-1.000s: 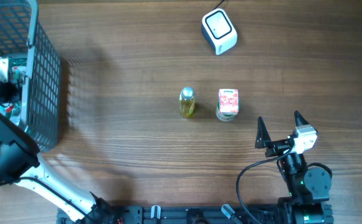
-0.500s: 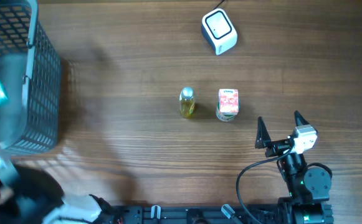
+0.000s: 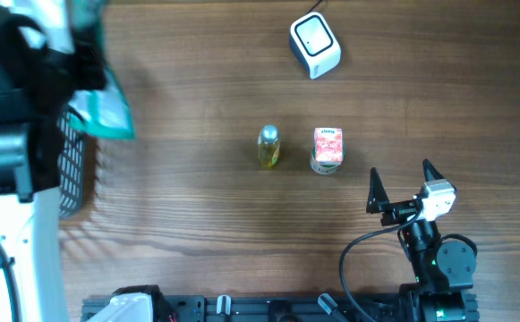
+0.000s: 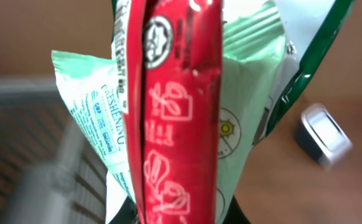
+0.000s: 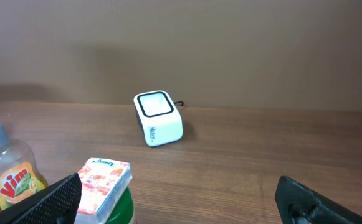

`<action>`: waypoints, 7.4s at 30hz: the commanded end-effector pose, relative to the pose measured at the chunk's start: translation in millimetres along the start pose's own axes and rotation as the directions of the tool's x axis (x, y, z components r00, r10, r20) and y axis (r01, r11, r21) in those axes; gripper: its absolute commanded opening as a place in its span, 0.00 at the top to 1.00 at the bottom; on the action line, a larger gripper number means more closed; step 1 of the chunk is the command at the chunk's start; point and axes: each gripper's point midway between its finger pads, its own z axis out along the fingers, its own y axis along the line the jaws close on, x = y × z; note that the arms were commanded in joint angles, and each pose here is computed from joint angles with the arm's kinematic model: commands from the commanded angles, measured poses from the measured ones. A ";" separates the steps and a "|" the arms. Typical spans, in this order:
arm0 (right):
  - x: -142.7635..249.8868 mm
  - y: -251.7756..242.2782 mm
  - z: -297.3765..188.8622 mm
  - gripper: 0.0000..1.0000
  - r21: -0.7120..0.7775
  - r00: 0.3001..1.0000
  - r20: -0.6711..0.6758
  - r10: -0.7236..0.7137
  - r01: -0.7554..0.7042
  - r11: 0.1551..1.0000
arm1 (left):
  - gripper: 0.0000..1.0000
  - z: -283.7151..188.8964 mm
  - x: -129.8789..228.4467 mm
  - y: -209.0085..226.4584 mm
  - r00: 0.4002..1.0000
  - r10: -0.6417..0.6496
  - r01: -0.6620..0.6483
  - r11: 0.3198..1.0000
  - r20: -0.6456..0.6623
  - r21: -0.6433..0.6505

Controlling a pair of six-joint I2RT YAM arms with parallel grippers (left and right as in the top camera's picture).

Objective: Scan the item barcode

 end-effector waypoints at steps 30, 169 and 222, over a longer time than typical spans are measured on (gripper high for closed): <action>-2.1 -0.6 -0.5 0.00 0.002 1.000 0.010 -0.010 0.010 1.000 | 0.93 192.3 313.0 -108.0 0.774 -0.065 0.024 0.997 -0.630 -0.073; -2.1 -0.6 -0.5 0.00 0.002 1.000 0.010 -0.010 0.010 1.000 | 0.00 152.7 143.1 15.7 0.921 -0.303 0.272 0.950 -0.243 -0.155; -1.9 54.7 70.6 0.19 0.063 0.211 -0.961 0.177 -0.457 0.887 | 0.00 152.7 143.1 15.7 0.921 -0.303 0.272 0.950 -0.243 -0.155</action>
